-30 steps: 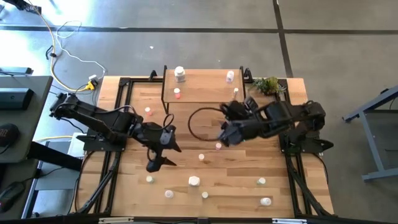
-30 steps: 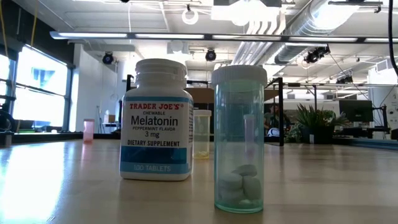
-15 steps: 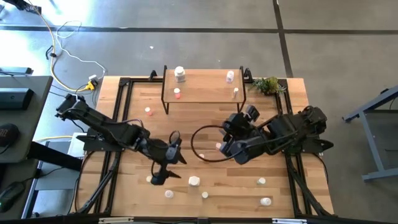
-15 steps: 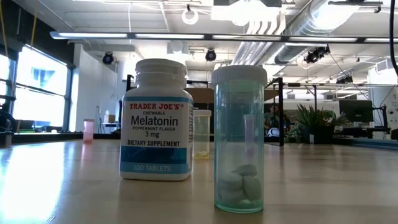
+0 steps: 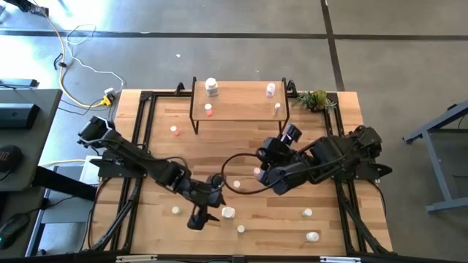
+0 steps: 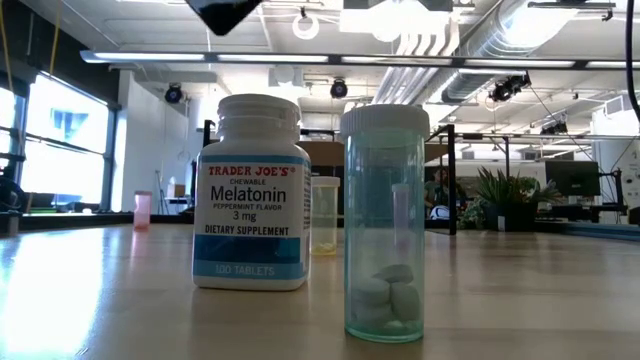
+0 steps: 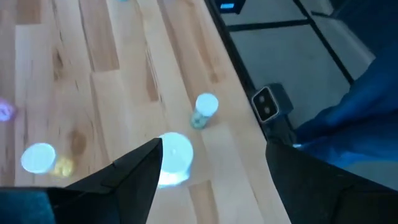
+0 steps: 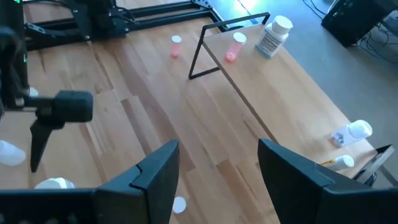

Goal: Pick and place medicine bottles onto shelf by color
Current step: Put the white pill bottle on the shelf

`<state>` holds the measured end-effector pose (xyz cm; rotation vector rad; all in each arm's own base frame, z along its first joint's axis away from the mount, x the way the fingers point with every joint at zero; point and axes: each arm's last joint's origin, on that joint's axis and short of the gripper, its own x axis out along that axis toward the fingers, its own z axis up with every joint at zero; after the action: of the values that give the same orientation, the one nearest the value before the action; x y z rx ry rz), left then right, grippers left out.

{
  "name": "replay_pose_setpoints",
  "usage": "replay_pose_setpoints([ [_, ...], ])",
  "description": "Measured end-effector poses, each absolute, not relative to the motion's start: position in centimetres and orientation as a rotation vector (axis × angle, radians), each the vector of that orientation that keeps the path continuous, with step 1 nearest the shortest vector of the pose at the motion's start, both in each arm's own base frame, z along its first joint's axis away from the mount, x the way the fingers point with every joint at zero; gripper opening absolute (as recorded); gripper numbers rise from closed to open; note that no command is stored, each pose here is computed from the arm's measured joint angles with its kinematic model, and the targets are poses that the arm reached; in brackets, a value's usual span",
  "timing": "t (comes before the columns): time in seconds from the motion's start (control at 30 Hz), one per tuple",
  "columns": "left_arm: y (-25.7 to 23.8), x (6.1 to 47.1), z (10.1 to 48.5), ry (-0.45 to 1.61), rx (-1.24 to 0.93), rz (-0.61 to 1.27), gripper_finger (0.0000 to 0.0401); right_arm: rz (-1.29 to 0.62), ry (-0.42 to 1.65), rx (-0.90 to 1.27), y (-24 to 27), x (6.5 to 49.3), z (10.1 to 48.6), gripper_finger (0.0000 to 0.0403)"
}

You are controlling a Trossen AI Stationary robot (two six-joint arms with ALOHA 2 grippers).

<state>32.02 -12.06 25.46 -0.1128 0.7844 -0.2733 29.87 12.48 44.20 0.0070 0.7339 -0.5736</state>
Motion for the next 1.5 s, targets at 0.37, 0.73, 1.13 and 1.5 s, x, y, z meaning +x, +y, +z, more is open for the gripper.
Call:
replay_pose_setpoints([
  [0.37, -12.8, 34.0, 21.1, 0.875, -0.074, -0.255, 0.0278, -0.575, 0.746, 0.034, 12.1, 30.1, 44.2, 0.0209],
  [0.73, -13.1, 35.3, 18.8, 0.869, -0.036, -0.223, 0.0278, -0.576, 0.747, 0.049, 12.0, 30.1, 44.1, 0.0209],
  [1.13, -13.0, 35.2, 18.5, 0.883, -0.002, -0.223, 0.0278, -0.574, 0.754, 0.073, 11.9, 30.1, 44.1, 0.0209],
  [1.5, -12.9, 34.7, 18.1, 0.988, -0.203, -0.168, 0.0278, -0.582, 0.758, 0.082, 11.5, 30.3, 44.1, 0.0209],
])
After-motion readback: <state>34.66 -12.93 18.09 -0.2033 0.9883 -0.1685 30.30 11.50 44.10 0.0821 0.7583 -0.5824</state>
